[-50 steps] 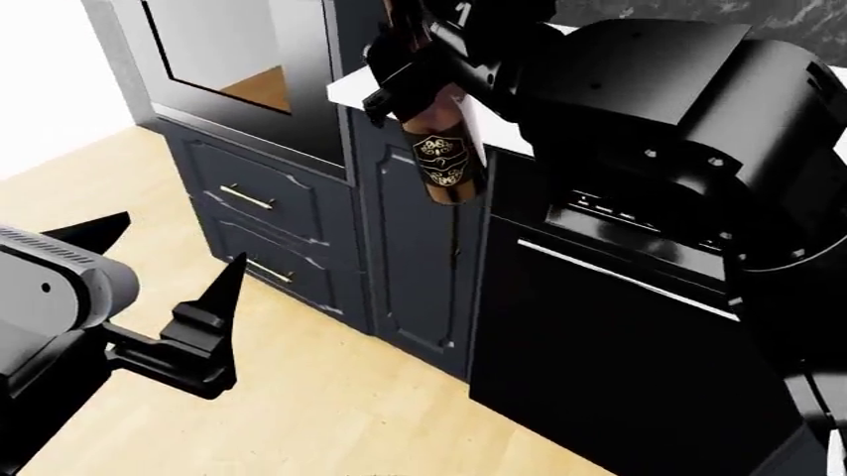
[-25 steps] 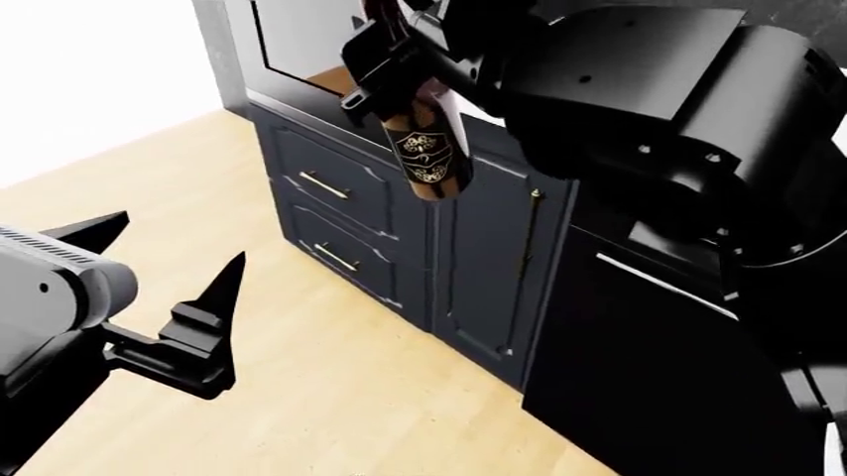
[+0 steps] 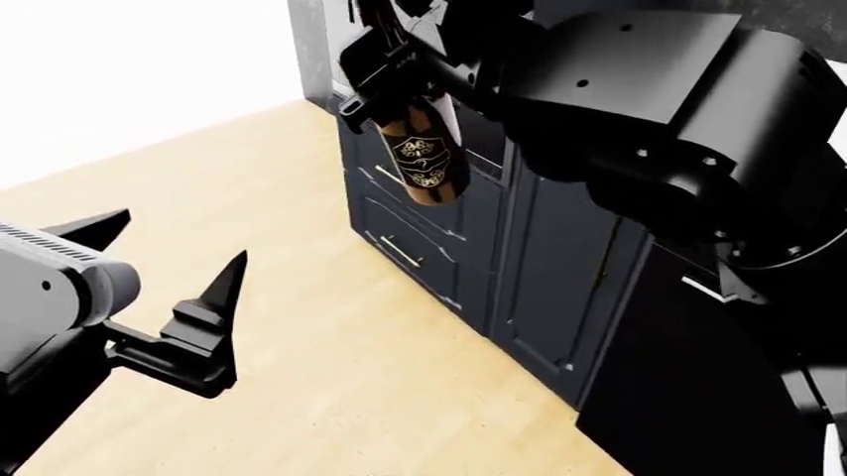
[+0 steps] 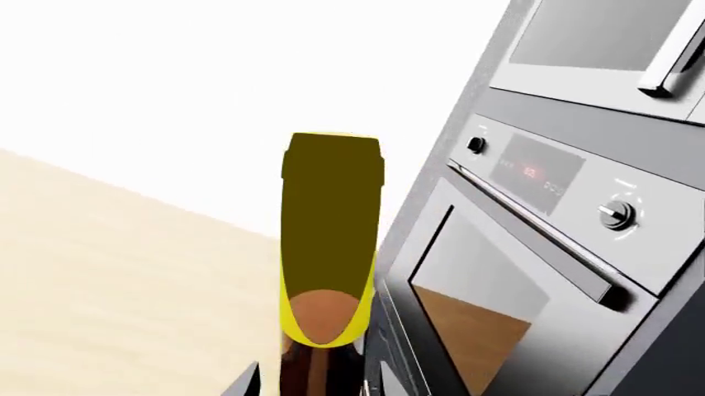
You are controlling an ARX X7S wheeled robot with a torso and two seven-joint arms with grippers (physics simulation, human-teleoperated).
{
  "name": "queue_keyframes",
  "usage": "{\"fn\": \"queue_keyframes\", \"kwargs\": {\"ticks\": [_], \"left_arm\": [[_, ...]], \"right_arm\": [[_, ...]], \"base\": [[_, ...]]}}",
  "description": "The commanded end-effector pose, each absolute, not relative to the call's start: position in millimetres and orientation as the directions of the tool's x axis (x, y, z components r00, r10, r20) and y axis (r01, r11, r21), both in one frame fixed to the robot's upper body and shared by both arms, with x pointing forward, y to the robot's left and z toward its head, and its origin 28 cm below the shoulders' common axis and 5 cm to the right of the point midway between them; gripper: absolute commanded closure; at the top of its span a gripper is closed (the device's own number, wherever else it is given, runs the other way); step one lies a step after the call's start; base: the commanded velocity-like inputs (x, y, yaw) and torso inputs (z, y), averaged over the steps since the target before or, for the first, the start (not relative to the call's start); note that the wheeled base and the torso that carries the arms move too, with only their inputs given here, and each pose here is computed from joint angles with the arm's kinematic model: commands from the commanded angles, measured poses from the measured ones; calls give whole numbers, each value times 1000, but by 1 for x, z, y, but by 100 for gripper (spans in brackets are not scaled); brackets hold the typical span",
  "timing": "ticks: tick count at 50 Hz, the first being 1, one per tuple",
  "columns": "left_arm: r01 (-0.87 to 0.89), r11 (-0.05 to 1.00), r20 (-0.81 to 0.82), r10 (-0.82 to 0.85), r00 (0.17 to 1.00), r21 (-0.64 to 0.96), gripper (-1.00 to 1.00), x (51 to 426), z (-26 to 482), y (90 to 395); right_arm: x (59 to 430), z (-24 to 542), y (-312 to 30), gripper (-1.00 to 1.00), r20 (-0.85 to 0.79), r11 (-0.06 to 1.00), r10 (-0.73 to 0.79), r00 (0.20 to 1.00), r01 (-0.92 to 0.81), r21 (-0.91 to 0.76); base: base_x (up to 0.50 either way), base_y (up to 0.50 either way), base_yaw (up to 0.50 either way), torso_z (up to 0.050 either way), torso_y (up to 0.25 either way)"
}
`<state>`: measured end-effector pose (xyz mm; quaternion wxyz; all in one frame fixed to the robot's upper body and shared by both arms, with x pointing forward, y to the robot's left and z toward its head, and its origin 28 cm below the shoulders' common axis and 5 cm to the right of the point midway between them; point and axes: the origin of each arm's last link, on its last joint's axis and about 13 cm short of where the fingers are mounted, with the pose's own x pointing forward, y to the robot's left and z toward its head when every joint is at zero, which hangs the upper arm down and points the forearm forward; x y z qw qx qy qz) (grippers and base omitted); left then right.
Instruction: Move the drinks to the dining counter.
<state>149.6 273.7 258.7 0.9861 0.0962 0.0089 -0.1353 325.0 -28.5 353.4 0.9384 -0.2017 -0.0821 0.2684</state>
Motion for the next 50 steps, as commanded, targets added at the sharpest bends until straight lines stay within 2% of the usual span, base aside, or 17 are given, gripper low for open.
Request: {"fn": "queue_keyframes", "kwargs": {"ticks": [1,50], "left_arm": [[268,944,-41,-266,963,192,-100,149,261,274],[270,943,-42,-267,963,195,-100,149,260,274]], "right_arm": [[326,372,-35,100,153,805,473,868,-355,-474],[326,370,-34,100,134,790,488,863,-371,-488]], "base": [[0,0,500,0,0],[0,0,500,1,3]]}}
